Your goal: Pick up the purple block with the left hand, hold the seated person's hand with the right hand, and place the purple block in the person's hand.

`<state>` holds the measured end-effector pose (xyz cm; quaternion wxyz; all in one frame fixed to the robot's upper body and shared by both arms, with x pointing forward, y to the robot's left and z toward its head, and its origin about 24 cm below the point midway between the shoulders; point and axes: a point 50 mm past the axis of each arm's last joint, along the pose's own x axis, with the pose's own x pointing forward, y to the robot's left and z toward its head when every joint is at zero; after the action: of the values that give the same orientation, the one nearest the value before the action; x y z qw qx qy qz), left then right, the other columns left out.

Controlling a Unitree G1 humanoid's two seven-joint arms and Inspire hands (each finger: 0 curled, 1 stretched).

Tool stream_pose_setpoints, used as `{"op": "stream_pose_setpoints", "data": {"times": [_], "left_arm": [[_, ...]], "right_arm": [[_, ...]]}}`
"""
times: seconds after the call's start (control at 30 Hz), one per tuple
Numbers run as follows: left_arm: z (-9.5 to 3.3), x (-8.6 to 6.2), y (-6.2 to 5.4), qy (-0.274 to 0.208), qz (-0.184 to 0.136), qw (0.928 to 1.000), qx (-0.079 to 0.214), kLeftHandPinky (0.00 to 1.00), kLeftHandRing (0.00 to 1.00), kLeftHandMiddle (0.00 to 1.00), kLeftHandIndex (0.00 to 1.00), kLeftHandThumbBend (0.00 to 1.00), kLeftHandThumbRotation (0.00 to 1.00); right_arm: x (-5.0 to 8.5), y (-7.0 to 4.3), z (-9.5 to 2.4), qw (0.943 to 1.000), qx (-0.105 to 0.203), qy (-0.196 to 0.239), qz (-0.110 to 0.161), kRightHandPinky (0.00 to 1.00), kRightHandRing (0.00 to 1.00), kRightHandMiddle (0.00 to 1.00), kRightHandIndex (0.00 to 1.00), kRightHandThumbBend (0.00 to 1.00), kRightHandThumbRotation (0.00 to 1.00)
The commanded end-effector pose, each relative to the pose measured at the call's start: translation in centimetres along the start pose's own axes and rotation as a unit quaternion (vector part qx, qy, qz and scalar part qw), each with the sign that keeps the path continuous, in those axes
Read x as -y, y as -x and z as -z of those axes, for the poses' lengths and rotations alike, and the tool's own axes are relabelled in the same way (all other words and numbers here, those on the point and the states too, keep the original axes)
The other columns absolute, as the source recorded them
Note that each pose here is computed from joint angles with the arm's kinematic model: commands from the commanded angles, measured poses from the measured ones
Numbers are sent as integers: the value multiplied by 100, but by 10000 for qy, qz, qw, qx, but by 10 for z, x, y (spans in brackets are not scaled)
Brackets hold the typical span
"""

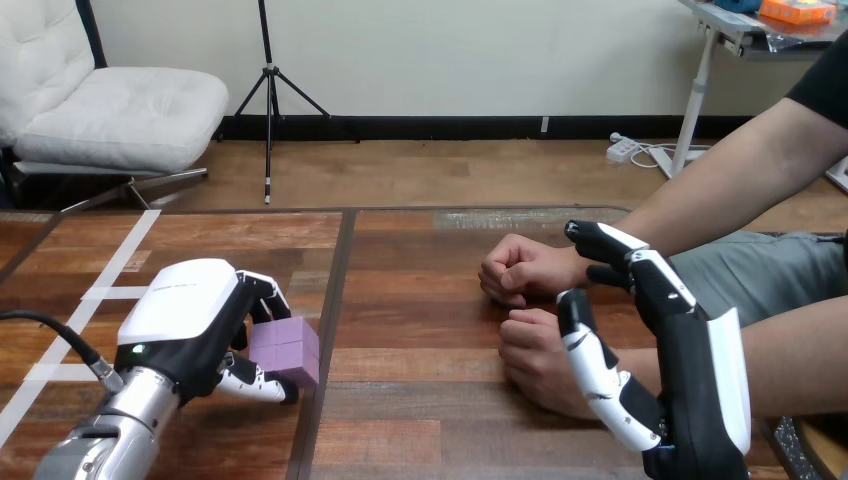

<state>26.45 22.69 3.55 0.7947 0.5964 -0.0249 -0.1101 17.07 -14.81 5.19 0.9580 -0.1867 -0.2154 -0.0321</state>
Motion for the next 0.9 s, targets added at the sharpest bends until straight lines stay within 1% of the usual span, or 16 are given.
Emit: {"op": "stream_pose_setpoints", "data": {"times": [0.0, 0.07, 0.13, 0.2, 0.23, 0.3, 0.33, 0.4, 0.43, 0.5, 0.53, 0.57, 0.67, 0.73, 0.8, 0.87], "left_arm": [[-9, -23, -8, -38, -506, 9984, 241, 39, 43, 48, 48, 71, 0], [-9, -22, -8, -35, -488, 9985, 226, 39, 43, 48, 48, 72, 0], [-9, -22, -8, -32, -481, 9986, 220, 39, 43, 48, 48, 72, 0], [-9, -22, -8, -34, -466, 9987, 205, 39, 44, 48, 48, 72, 0], [-9, -22, -8, -38, -462, 9987, 202, 40, 44, 48, 48, 71, 0], [-9, -21, -8, -42, -460, 9987, 201, 40, 44, 49, 48, 72, 0], [-9, -21, -8, -43, -459, 9987, 201, 40, 44, 49, 48, 72, 0], [-9, -21, -8, -43, -456, 9987, 200, 40, 44, 49, 48, 72, 0], [-9, -21, -8, -43, -456, 9988, 200, 40, 44, 49, 48, 72, 0], [-9, -21, -8, -32, -458, 9987, 204, 40, 44, 49, 48, 72, 0], [-9, -21, -8, -29, -460, 9987, 210, 40, 44, 49, 48, 72, 0], [-9, -21, -8, -27, -461, 9987, 214, 40, 44, 49, 48, 72, 0], [-9, -21, -8, -33, -459, 9987, 220, 40, 44, 49, 48, 72, 0], [-9, -21, -8, -36, -458, 9987, 221, 40, 44, 49, 48, 72, 0], [-9, -21, -8, -35, -459, 9987, 218, 40, 44, 49, 48, 72, 0], [-9, -21, -8, -43, -459, 9987, 216, 40, 44, 49, 48, 72, 0]], "right_arm": [[11, -18, -8, 9986, 341, 369, -164, 81, 85, 85, 83, 43, 51], [15, -19, -10, 9966, 345, 673, -327, 82, 87, 87, 85, 47, 48], [17, -20, -11, 9954, 337, 802, -391, 83, 87, 88, 86, 49, 46], [21, -22, -13, 9909, 353, 1170, -566, 83, 88, 89, 87, 50, 45], [25, -24, -15, 9859, 365, 1470, -709, 83, 89, 90, 87, 51, 45], [29, -26, -17, 9798, 362, 1775, -847, 84, 90, 91, 89, 54, 42], [32, -27, -18, 9747, 354, 1991, -955, 84, 90, 91, 89, 55, 41], [35, -28, -19, 9690, 333, 2207, -1061, 87, 92, 93, 91, 58, 37], [36, -29, -20, 9676, 322, 2255, -1084, 88, 92, 93, 91, 58, 36], [40, -30, -21, 9588, 268, 2544, -1235, 90, 93, 94, 92, 60, 36], [44, -32, -23, 9513, 232, 2758, -1354, 91, 93, 94, 92, 60, 36], [46, -33, -24, 9460, 204, 2900, -1431, 92, 94, 95, 93, 61, 36], [52, -36, -27, 9350, 131, 3170, -1587, 96, 95, 96, 94, 63, 35], [54, -37, -28, 9316, 95, 3246, -1635, 97, 96, 96, 94, 64, 34], [59, -39, -29, 9263, 49, 3366, -1694, 97, 96, 96, 93, 65, 33], [64, -42, -30, 9181, -17, 3550, -1765, 97, 96, 95, 93, 67, 31]]}}
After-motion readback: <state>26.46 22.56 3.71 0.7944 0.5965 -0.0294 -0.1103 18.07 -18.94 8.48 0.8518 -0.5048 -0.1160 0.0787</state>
